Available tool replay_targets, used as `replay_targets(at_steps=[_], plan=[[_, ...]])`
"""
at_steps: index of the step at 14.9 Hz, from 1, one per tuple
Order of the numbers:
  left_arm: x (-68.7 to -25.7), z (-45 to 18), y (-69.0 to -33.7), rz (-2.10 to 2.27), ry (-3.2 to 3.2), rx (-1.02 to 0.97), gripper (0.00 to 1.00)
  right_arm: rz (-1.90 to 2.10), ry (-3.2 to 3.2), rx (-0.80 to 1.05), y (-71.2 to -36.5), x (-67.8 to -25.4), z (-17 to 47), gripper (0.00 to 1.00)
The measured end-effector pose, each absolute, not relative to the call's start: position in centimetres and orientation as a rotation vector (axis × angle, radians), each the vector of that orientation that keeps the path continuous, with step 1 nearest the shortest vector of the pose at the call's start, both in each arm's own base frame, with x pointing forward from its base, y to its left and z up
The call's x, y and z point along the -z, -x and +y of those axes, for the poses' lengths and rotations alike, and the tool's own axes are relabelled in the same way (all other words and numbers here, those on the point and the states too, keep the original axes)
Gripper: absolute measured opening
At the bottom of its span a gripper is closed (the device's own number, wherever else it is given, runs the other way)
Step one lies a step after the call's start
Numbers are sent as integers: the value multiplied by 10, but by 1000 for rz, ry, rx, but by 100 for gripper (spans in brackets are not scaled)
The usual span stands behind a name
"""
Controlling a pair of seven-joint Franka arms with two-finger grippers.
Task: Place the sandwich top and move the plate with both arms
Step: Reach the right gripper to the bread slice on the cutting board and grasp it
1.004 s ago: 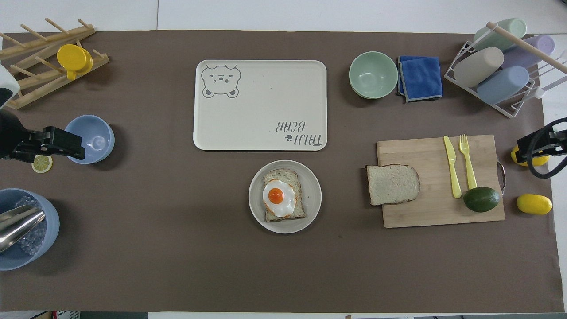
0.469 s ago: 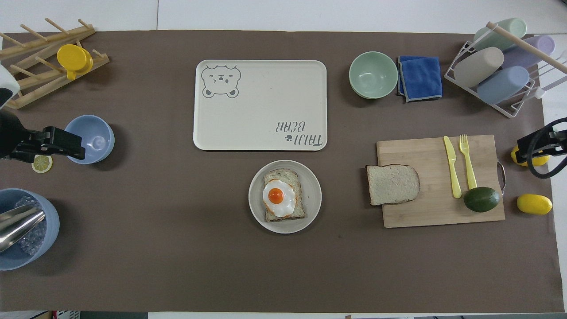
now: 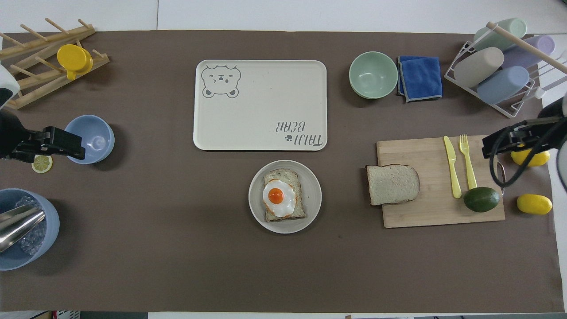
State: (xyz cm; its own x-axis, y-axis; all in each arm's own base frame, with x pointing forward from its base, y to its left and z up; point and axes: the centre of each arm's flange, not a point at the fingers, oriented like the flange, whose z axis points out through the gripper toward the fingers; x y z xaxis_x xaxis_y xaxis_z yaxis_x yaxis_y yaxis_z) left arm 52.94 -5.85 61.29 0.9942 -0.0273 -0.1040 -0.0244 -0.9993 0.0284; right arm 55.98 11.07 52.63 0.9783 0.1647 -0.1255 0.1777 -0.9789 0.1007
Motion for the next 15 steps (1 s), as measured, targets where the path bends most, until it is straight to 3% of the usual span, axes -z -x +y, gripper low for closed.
replay_targets(at_steps=[5, 11, 15], plan=[[-613, -59, -529, -40, -3110, 163, 100, 213, -2919, 168, -545, -424, 202, 100], [-613, -59, -529, -40, -3110, 163, 100, 190, -2668, 211, -519, -321, 253, 100], [-613, -59, -529, -40, -3110, 163, 100, 200, -2603, 225, -517, -293, 254, 98]])
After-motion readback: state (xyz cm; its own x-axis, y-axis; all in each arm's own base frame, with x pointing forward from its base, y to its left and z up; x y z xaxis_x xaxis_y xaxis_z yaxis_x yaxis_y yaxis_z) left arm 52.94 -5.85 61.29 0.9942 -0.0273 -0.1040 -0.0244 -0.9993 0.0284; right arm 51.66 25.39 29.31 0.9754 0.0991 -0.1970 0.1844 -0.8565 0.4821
